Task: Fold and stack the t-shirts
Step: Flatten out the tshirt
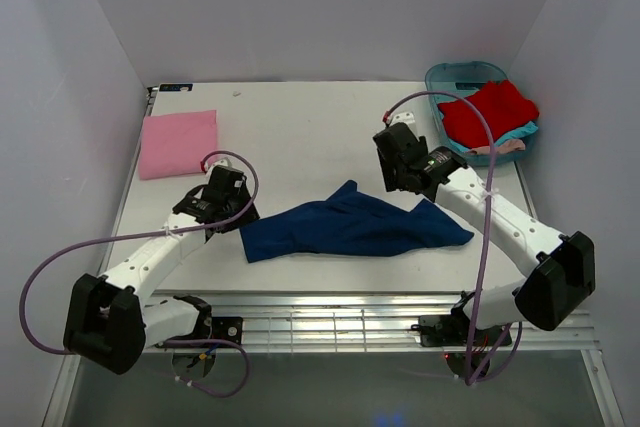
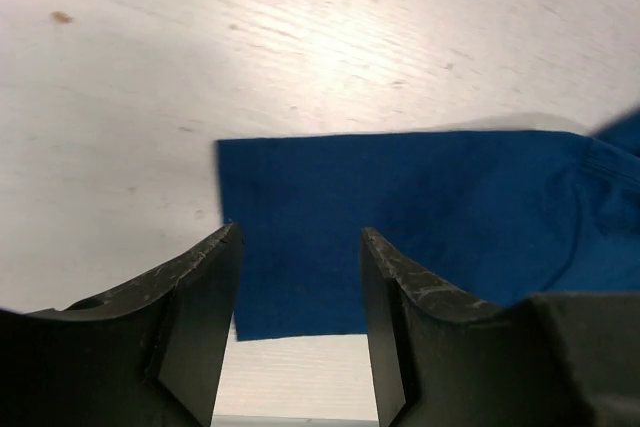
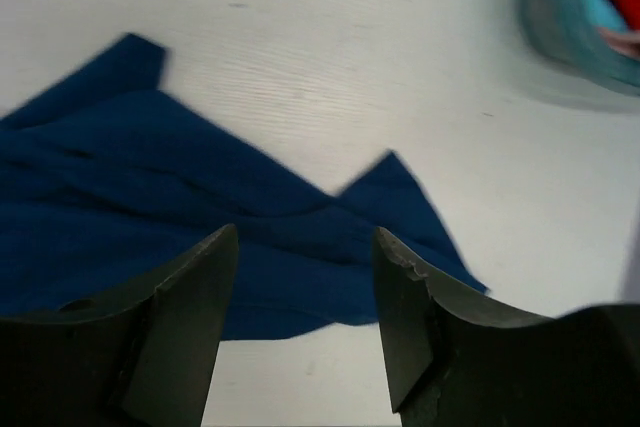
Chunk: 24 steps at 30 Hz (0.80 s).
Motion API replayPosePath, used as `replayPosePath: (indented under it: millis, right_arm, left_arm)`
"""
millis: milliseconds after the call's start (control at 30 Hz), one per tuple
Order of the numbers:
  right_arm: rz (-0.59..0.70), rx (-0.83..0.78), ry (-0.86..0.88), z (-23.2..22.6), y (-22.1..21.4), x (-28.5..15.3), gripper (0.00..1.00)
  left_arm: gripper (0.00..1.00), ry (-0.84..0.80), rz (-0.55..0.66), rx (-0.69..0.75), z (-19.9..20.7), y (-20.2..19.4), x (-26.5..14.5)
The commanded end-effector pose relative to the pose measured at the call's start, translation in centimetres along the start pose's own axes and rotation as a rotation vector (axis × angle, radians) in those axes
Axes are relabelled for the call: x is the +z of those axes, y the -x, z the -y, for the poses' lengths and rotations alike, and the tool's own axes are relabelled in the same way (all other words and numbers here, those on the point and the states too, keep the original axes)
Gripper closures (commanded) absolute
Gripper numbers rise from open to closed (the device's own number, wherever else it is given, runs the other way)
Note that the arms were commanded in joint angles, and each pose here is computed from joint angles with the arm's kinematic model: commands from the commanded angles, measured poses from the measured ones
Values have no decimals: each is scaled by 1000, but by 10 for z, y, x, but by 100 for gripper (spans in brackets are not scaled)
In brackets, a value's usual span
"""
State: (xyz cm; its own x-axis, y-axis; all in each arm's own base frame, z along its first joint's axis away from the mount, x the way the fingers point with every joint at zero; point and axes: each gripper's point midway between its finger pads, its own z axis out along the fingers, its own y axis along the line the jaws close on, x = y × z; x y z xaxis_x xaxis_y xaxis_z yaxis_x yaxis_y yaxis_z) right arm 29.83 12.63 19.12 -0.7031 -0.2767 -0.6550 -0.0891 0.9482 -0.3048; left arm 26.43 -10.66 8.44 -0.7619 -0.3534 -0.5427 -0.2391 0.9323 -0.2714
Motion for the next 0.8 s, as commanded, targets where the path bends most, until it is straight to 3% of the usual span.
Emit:
replayPosePath:
  millis: [0, 267, 433, 767]
  right_arm:
    - [191, -32, 605, -110, 45, -22, 38]
    - [112, -284, 985, -245, 16, -24, 38]
    - [90, -366, 1107, -308, 5, -19, 36]
    - [171, -431, 1183, -390, 31, -24, 35]
  left_arm:
    - [39, 143, 80, -46, -28, 10, -14]
    - [35, 160, 428, -278, -47, 72, -94]
    - [32, 149, 491, -339, -55, 80, -123]
    - [32, 103, 438, -373, -54, 61, -124]
